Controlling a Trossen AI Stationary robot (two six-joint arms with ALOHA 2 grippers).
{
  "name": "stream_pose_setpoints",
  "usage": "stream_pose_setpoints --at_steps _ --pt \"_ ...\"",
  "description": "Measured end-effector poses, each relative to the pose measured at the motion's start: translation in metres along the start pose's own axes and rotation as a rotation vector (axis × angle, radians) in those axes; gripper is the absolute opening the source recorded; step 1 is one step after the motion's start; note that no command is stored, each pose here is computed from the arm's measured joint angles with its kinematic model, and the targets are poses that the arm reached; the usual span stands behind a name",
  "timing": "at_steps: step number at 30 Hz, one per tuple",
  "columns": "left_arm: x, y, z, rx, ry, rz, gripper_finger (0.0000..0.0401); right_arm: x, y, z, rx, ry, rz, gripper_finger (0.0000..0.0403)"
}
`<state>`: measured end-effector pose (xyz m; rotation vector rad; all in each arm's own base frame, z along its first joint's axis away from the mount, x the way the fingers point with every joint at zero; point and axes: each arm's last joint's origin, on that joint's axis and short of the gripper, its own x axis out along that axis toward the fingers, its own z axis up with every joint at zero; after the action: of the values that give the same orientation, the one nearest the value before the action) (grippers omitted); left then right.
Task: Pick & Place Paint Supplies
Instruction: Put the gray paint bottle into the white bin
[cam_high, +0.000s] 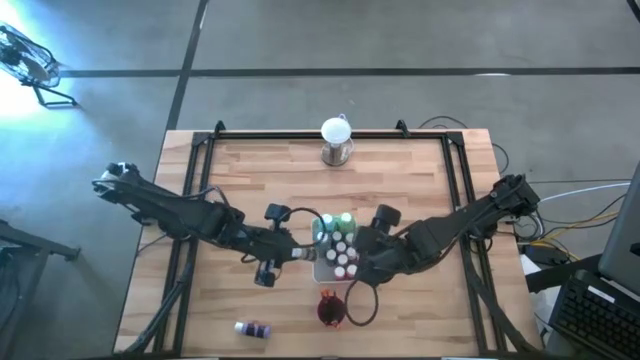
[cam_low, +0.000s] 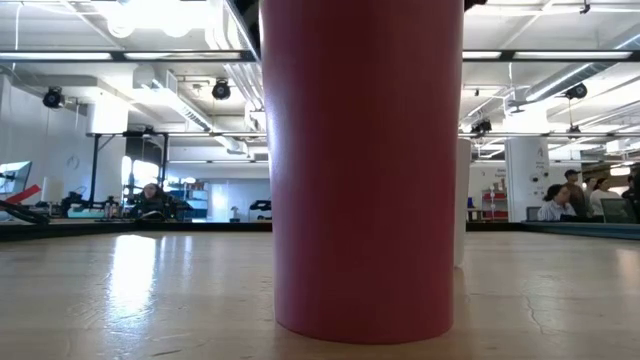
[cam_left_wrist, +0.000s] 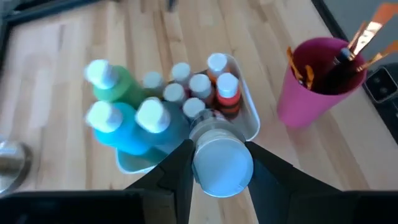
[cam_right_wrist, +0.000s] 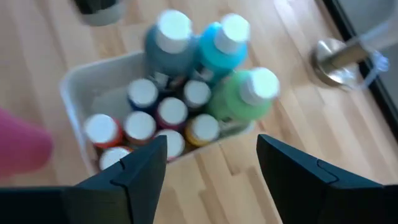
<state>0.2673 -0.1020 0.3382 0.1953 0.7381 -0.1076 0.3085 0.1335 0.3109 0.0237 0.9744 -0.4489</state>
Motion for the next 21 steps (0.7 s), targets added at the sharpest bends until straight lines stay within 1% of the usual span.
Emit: stream_pose_setpoints --at_steps 4,10,16,21 --pt "0.017 -0.001 0.001 0.025 0.038 -0.024 0.0126 -0.001 -0.003 -0.005 0.03 0.018 -0.05 0.0254" --pt "0.04 0.001 -0.003 0.054 0.099 -0.018 0.0126 -0.006 0.001 -0.013 0.047 -0.003 -0.095 0.0257" --pt "0.055 0.005 -0.005 0.057 0.132 -0.038 0.0126 -0.013 0.002 -0.022 0.076 -0.023 -0.13 0.0239" --pt "0.059 0.008 -0.004 0.053 0.128 -0.057 0.0126 -0.017 -0.002 -0.032 0.12 -0.044 -0.141 0.0224"
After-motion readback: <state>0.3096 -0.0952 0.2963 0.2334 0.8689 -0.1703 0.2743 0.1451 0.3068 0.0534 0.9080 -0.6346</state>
